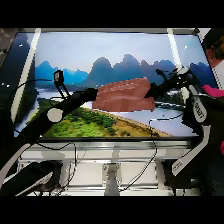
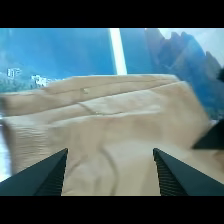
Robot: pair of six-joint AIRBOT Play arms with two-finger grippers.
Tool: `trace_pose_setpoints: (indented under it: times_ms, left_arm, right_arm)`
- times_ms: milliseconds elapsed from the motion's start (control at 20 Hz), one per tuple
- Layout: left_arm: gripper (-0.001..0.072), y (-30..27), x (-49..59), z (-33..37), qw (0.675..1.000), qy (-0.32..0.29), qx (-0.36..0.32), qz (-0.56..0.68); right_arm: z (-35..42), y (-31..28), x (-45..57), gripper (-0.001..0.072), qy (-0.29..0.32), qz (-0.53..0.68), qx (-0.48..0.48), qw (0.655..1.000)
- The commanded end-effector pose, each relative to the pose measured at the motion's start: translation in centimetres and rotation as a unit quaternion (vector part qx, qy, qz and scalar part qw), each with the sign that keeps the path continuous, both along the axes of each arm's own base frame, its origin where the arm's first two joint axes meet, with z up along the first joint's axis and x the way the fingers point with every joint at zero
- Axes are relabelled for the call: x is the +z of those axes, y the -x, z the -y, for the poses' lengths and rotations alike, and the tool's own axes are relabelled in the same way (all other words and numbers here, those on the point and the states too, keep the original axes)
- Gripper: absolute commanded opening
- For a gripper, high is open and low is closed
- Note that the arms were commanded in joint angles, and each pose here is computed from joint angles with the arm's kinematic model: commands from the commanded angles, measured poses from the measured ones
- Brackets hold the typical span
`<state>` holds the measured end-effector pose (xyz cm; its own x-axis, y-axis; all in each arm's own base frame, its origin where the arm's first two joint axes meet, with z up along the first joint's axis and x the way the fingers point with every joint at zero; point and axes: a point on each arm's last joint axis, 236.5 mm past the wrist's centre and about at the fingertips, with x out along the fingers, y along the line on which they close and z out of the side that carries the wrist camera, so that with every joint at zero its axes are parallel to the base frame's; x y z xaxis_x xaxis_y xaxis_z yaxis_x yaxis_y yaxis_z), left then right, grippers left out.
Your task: Fold the clothes and pants, and hang the long-sleeved shirts on hangers.
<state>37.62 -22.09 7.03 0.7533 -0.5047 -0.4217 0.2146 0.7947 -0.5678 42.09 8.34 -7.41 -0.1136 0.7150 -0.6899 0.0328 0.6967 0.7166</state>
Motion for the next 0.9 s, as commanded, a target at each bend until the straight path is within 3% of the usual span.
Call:
trace_pose_setpoints:
  times_ms: [0,500,650,850]
  left_arm:
    - [0.0591,0.0,0.1,0.1,1.0,0.01,0.004,-0.004]
    - [0.0591,0.0,0.1,0.1,1.0,0.011,0.005,-0.004]
    - [0.0591,0.0,0.1,0.1,1.0,0.011,0.005,-0.004]
    - [0.0591,0.0,0.1,0.1,1.0,0.012,0.005,-0.005]
  right_arm:
    - [5.7,-0.8,4.4,0.0003,0.001,0.034,-0.068,0.997]
    - [25.1,3.9,17.0,0.0003,0.068,0.159,-0.306,0.936]
    - [29.4,7.4,19.7,0.0003,0.113,0.181,-0.361,0.908]
    - [34.6,13.6,18.8,0.0004,0.223,0.115,-0.418,0.873]
